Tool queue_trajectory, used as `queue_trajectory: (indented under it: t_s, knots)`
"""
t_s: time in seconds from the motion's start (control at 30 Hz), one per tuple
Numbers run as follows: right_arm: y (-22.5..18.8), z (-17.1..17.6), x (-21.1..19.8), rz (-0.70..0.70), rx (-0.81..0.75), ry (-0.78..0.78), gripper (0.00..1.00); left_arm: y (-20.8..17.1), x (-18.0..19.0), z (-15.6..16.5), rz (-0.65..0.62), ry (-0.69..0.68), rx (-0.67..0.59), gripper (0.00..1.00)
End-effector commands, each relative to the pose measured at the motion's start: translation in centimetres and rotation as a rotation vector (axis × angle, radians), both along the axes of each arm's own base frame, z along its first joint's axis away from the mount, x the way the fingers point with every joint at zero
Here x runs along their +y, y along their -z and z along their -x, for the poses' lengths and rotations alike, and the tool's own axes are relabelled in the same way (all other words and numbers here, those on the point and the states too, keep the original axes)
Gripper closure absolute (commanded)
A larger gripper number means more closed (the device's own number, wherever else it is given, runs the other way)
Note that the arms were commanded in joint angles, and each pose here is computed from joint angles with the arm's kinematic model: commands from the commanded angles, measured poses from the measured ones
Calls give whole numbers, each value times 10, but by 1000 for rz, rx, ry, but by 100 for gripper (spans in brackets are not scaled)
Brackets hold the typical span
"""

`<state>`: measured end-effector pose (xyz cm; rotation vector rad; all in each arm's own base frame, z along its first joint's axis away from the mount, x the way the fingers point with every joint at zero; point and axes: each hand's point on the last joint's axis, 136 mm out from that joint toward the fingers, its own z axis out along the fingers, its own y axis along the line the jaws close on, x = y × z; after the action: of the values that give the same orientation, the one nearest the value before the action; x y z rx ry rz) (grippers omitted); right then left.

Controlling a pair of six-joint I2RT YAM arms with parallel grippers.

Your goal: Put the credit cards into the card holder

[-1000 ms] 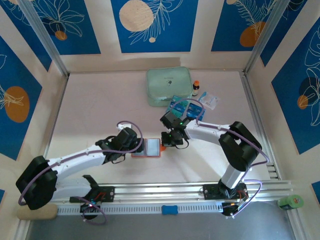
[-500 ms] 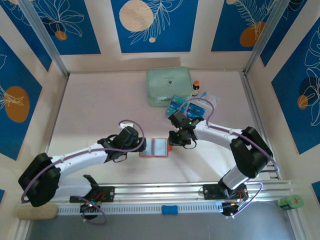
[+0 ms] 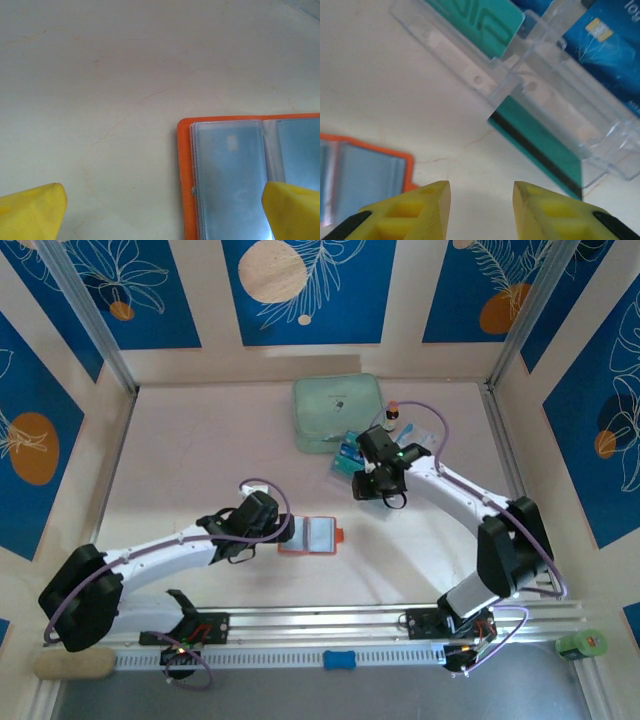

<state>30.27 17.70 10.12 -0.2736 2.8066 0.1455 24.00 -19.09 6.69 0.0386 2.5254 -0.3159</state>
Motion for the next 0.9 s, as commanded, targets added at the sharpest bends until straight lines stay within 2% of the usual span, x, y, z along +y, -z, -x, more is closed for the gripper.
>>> queue_trajectory:
  t_s: [0.0,0.27,0.67,0.8,0.87]
  knots:
    - [15,5,-23,217,53,-84,61,-11,-10,-7,25,20,-18,0]
    - [28,-4,-29,383,40,-128,61,-10,-10,-6,24,24,-14,0]
    - [40,-9,-31,459,42,-158,62,-8,-11,-5,27,26,-11,0]
    - [42,-10,-31,479,40,-172,70,-8,-11,-5,29,28,-9,0]
    - [42,-10,-31,481,37,-180,77,-8,-11,-5,28,28,-8,0]
